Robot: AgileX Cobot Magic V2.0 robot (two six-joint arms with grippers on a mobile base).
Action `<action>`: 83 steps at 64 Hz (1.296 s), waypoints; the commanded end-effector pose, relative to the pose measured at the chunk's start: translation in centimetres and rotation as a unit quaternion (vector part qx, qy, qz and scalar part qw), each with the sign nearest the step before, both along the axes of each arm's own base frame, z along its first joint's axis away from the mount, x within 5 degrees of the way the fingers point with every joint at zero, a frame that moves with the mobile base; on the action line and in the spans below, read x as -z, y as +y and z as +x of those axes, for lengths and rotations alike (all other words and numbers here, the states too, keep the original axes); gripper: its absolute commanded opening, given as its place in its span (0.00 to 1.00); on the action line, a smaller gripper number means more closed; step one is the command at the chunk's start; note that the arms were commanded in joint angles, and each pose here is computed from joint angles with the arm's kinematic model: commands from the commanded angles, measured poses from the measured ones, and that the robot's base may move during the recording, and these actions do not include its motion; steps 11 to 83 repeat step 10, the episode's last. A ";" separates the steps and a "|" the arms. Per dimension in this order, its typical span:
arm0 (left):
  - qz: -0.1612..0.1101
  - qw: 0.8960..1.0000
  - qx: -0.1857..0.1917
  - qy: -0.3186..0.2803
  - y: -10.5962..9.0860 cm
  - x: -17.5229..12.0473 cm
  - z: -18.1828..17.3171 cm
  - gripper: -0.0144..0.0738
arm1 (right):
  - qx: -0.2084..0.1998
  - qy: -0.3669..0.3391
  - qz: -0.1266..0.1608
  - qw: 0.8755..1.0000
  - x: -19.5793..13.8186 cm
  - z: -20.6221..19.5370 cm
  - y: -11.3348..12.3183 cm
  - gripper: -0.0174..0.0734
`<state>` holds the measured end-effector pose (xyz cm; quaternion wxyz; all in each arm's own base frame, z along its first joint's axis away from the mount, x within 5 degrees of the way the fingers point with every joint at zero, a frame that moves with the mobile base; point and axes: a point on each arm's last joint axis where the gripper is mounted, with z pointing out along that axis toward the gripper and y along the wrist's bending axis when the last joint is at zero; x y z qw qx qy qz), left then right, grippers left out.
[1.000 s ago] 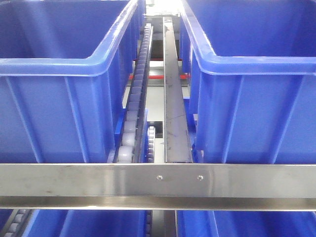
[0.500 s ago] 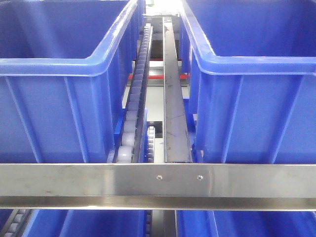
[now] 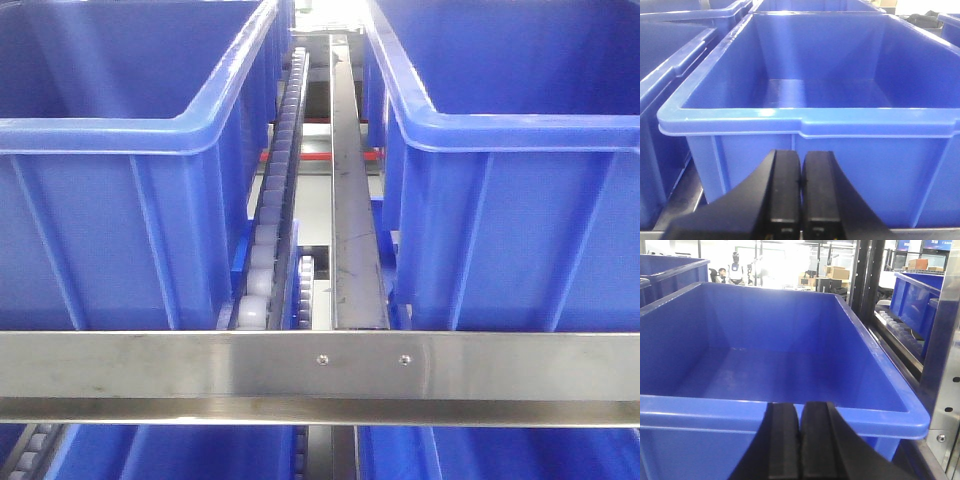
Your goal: Pick and sort blue part to right shelf
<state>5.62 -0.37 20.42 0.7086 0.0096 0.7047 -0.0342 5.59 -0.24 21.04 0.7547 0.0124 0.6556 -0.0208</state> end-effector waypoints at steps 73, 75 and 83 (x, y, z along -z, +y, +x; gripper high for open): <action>-0.006 0.999 -0.004 -0.045 0.1 -0.1 -0.1 0.32 | 0.001 -0.068 -0.011 0.998 -1.6 -0.5 0.1 0.27; -0.006 0.999 -0.004 -0.045 0.1 -0.1 -0.1 0.32 | 0.001 -0.068 -0.011 0.998 -1.6 -0.5 0.1 0.27; -0.006 0.999 -0.004 -0.045 0.1 -0.1 -0.1 0.32 | 0.001 -0.068 -0.011 0.998 -1.6 -0.5 0.1 0.27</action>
